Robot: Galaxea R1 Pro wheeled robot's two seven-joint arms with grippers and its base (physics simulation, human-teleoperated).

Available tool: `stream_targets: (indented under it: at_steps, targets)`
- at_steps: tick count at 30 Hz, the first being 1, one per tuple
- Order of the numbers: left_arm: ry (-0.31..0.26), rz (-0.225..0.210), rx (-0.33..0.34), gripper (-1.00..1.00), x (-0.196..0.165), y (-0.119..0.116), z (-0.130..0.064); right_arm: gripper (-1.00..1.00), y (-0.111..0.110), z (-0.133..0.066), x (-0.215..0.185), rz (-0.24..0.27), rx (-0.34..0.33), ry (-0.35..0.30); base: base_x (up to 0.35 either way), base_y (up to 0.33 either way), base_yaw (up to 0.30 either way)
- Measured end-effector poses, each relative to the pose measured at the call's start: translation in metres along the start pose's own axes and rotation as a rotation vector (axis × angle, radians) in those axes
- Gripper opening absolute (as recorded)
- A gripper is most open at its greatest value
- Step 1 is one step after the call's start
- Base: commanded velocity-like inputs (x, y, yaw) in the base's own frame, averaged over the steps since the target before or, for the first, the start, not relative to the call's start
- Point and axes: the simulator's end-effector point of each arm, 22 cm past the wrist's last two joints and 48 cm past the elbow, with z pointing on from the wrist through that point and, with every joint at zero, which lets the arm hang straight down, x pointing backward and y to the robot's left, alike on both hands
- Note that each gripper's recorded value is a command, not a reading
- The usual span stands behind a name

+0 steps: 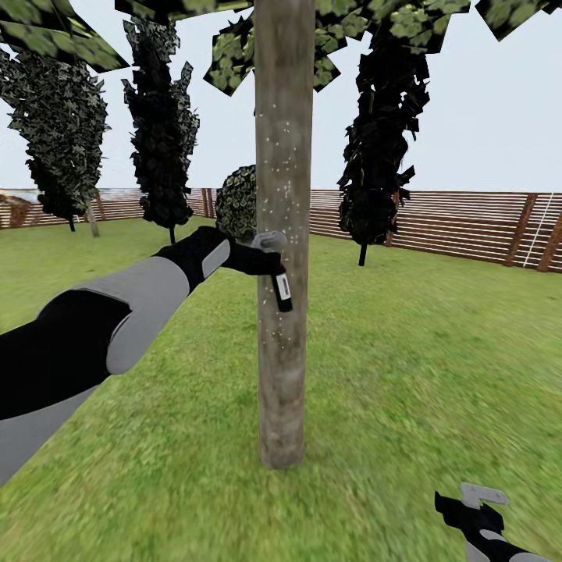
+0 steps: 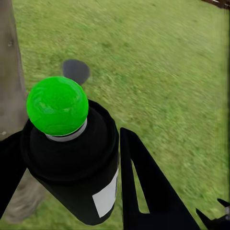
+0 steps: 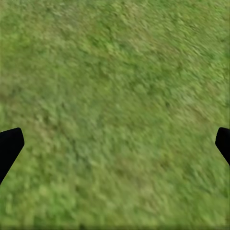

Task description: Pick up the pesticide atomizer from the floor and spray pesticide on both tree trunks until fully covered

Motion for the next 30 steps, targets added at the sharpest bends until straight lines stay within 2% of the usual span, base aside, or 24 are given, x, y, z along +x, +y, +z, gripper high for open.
stream_targets:
  at_steps: [8, 12, 14, 16, 19, 23, 24, 27, 29, 30]
  targets:
    - [0.006, -0.002, 0.01, -1.0, 0.003, -0.001, 0.001, 1.0, 0.0, 0.0, 0.0, 0.0, 0.0, 0.0, 0.0, 0.0, 0.0]
    - [0.041, -0.009, -0.007, -1.0, 0.023, 0.007, 0.007, 1.0, 0.0, 0.0, 0.0, 0.0, 0.0, 0.0, 0.0, 0.0, 0.0]
    - [0.076, 0.013, -0.034, -1.0, 0.038, 0.016, 0.01, 1.0, 0.0, 0.0, 0.0, 0.0, 0.0, 0.0, 0.0, 0.0, 0.0]
    - [0.141, 0.061, -0.085, -1.0, 0.063, 0.032, 0.014, 1.0, 0.0, 0.0, 0.0, 0.0, 0.0, 0.0, 0.0, 0.0, 0.0]
    - [0.193, 0.083, -0.113, -1.0, 0.088, 0.043, 0.018, 1.0, 0.0, 0.0, 0.0, 0.0, 0.0, 0.0, 0.0, 0.0, 0.0]
    - [0.233, 0.074, -0.116, -1.0, 0.115, 0.049, 0.025, 1.0, 0.0, 0.0, 0.0, 0.0, 0.0, 0.0, 0.0, 0.0, 0.0]
    - [0.267, 0.072, -0.123, -1.0, 0.137, 0.054, 0.029, 1.0, 0.0, 0.0, 0.0, 0.0, 0.0, -0.001, 0.0, 0.0, 0.0]
    - [0.336, 0.114, -0.16, -1.0, 0.169, 0.068, 0.031, 1.0, 0.0, 0.0, 0.0, -0.001, 0.0, -0.001, 0.0, 0.0, 0.0]
    - [0.354, 0.123, -0.167, -1.0, 0.179, 0.071, 0.031, 1.0, 0.0, 0.0, 0.0, -0.001, 0.0, -0.001, 0.0, 0.0, 0.0]
    - [0.346, 0.142, -0.166, -1.0, 0.181, 0.072, 0.033, 1.0, 0.0, 0.0, 0.0, -0.001, 0.0, -0.001, 0.0, 0.0, 0.0]
